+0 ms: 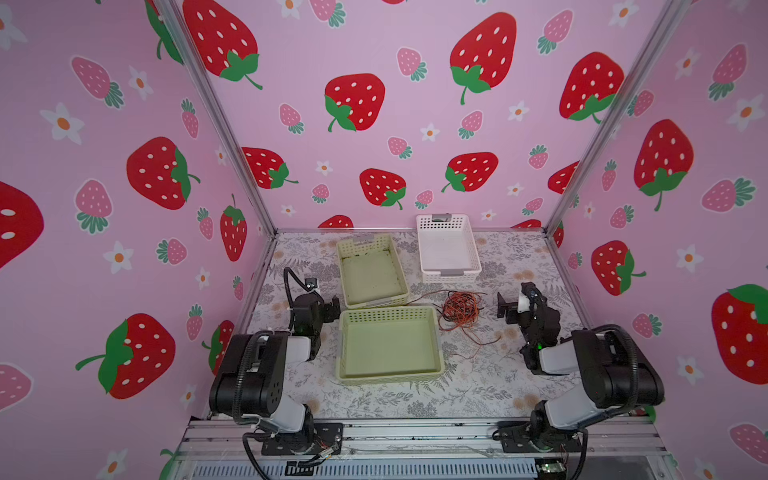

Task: Untangle the cables
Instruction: 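Reach both grippers toward the tangled red and orange wire bundle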

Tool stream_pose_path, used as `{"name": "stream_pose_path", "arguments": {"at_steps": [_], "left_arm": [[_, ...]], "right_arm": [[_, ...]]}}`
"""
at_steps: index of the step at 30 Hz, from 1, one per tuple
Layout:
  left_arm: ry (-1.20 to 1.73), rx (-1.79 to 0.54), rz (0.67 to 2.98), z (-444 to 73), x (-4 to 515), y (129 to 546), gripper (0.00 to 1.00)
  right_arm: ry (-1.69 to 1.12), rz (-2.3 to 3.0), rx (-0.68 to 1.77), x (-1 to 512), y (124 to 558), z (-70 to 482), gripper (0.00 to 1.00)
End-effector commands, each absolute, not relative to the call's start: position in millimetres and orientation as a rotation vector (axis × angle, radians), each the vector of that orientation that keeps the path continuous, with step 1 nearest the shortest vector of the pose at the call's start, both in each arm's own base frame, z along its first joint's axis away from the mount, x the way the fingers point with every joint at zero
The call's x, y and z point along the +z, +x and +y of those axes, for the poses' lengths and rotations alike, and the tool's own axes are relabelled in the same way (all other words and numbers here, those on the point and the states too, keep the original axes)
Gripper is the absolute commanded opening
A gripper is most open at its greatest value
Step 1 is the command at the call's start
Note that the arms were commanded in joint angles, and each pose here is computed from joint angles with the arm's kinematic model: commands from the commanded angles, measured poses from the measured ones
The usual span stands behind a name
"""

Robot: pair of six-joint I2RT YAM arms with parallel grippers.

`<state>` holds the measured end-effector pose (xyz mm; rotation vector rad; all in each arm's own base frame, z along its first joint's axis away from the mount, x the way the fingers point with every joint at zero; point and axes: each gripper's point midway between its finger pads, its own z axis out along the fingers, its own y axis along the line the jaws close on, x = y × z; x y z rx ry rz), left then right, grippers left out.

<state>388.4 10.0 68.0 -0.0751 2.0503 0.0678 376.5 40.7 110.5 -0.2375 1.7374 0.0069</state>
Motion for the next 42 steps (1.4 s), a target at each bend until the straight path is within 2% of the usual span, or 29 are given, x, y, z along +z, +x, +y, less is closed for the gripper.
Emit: {"name": "stream_pose_path", "arguments": {"at_steps": [1,24,29,31,35,38,42], "left_arm": [[-0.075,0.075,1.987,10,86,402,0.99],[-0.092,0.053,1.991,14,86,403,0.99],[-0.367,0.256,1.971,59,132,388,0.98],[-0.353,0.266,1.924,60,161,383,0.97],[-0.254,0.073,1.938,29,217,378,0.89],[-0.048,-0.237,1.95,-37,257,374,0.87],[0.348,-0.42,1.987,-144,285,355,0.87]], "right_arm": [[-0.233,1.692,-0.007,122,381,41,0.99],[-0.178,1.697,-0.031,123,382,33,0.99],[-0.053,1.701,-0.079,162,379,15,0.99],[-0.028,1.695,-0.045,187,378,16,0.99],[0.01,1.756,0.163,205,367,36,0.95],[0.034,1.9,0.312,182,356,51,0.89],[0.067,2.096,0.51,144,338,77,0.81]]}}
